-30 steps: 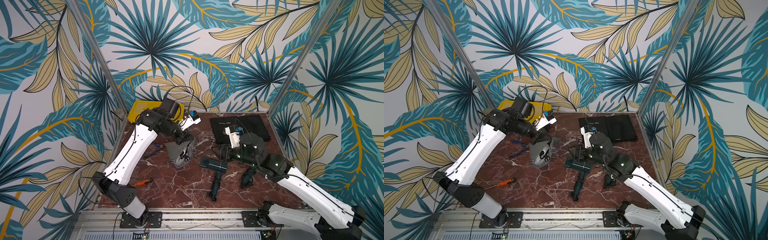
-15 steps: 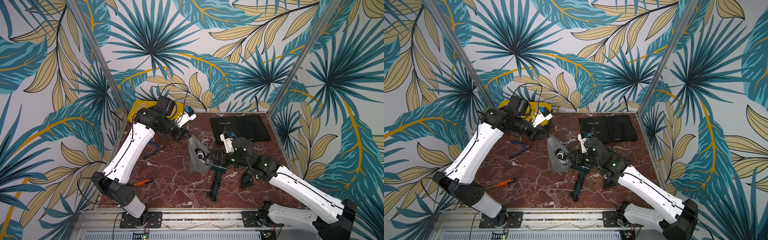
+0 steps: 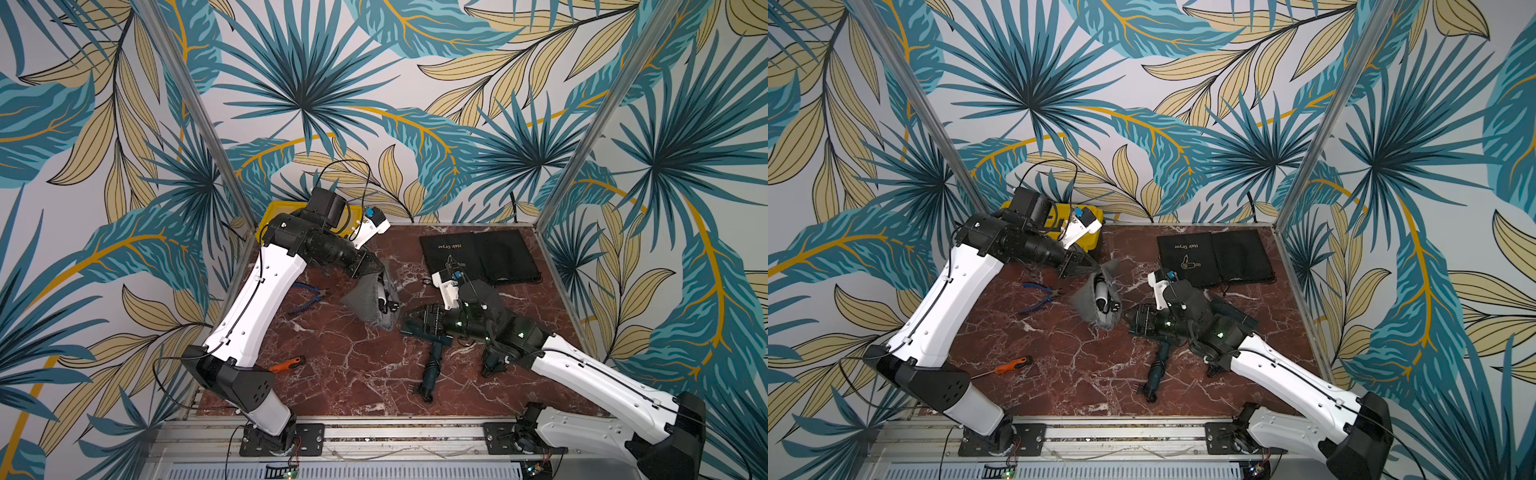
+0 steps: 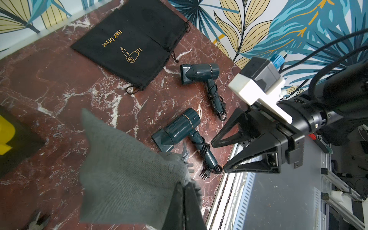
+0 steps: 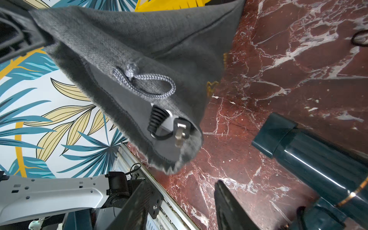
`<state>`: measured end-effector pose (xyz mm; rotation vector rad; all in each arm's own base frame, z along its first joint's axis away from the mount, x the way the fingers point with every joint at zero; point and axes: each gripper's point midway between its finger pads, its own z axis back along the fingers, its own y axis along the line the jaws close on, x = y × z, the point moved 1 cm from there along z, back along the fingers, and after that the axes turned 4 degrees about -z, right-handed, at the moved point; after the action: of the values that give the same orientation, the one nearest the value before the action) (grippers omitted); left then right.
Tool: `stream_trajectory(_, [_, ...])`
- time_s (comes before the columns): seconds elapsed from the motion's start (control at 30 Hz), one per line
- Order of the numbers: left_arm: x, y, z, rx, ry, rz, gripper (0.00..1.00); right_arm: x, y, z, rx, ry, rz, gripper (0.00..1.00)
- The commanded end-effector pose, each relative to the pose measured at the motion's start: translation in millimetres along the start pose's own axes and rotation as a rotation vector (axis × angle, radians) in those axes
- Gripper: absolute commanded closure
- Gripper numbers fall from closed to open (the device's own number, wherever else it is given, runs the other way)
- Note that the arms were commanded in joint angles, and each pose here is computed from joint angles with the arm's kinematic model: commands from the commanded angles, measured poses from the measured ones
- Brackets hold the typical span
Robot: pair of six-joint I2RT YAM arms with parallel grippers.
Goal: Pack away hair dryers
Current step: Adjust the drawstring bag.
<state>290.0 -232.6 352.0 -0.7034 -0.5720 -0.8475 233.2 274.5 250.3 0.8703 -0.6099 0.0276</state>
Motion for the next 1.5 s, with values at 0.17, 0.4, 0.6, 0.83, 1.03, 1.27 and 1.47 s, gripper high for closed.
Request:
stream_trajectory(0.17, [31.6,-17.0,21.3,-0.027,-0.121,-0.064,1.00,-16.0,-0.3,-25.0,-0.037,0.050,0.003,0.47])
stream_trajectory(0.4, [35.0,-24.3,27.4,-0.044,-0.143,-0.068,1.00,-23.5,-10.8,-27.3,-0.124,0.084,0.026,0.47])
stream_trajectory(0.6, [36.3,-28.4,29.7,-0.057,-0.152,-0.066,1.00,-22.7,-12.4,-33.8,-0.137,0.072,0.026,0.47])
stream_trajectory(0.83, [36.7,-30.7,32.1,-0.062,-0.160,-0.068,1.00,-17.5,-16.1,-37.3,-0.176,0.059,0.030,0.47])
stream_trajectory(1.03, [36.1,-27.3,33.6,-0.037,-0.160,-0.067,1.00,-18.4,-42.2,-35.5,-0.345,0.072,0.029,0.59])
stream_trajectory(1.27, [26.1,-0.2,26.8,0.059,-0.141,0.010,1.00,-7.7,-48.1,-15.9,-0.411,0.016,0.049,0.94])
stream_trajectory(1.47, [12.3,16.7,15.5,0.106,-0.107,0.047,1.00,14.7,-28.6,-3.5,-0.386,-0.048,0.123,1.00])
